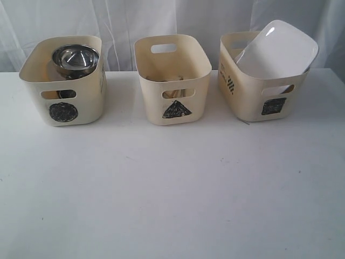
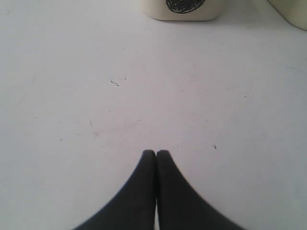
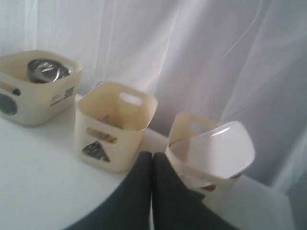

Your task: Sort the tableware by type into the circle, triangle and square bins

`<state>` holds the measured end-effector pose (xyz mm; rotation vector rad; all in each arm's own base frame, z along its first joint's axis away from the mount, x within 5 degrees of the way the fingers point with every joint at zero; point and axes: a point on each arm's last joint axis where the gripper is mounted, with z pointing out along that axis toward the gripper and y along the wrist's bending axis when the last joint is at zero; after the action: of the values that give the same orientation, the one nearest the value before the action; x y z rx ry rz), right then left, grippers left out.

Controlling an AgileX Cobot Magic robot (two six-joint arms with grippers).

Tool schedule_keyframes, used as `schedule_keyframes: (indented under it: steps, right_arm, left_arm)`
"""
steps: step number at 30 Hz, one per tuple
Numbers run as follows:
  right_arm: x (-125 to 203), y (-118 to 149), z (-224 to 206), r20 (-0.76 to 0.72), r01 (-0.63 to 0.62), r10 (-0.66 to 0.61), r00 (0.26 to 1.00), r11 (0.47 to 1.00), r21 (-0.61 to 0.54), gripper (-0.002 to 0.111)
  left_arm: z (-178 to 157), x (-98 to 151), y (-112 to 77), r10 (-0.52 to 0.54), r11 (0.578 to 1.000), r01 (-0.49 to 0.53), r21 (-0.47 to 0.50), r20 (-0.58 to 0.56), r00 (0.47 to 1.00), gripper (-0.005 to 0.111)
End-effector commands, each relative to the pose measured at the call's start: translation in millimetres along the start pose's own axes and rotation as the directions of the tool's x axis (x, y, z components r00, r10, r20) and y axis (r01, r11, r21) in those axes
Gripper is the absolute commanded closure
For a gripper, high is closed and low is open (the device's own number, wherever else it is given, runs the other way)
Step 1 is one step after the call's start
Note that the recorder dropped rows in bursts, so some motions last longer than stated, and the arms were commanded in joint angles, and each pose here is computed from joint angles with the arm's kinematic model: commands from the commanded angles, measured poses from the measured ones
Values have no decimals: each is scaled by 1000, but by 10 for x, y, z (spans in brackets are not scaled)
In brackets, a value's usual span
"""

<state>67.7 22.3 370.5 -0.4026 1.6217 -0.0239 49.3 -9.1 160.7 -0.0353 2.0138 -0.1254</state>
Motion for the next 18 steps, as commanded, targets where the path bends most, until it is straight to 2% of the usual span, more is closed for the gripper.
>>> schedule_keyframes:
  steps: [1,5,7,11,14,18]
  right_arm:
    - [170,102,1,-137,-73,60,989,993,-91,108]
    - [154,55,7,-116,-52,47,992,998,-42,108]
    - [113,-20,11,-68,-6,9,998,999,35,108]
    - [160,-73,44,-2,-13,13,1000,993,114,108]
    - [357,-89,31,35,-55,49,998,977,208,108]
    - [912,-4,-68,34,-177,176,984,927,330,108]
  left_arm:
    - [-1,32,-11,0,1000,1,15,-23,1000,107]
    - [-1,32,-11,0,1000,1,15,-23,1000,107]
    - [-1,32,-11,0,1000,1,15,-23,1000,107]
    - [-1,32,-11,0,1000,1,15,-23,1000,107]
    - [-1,32,-11,0,1000,1,15,-23,1000,107]
    - [-1,32,-11,0,1000,1,15,-23,1000,107]
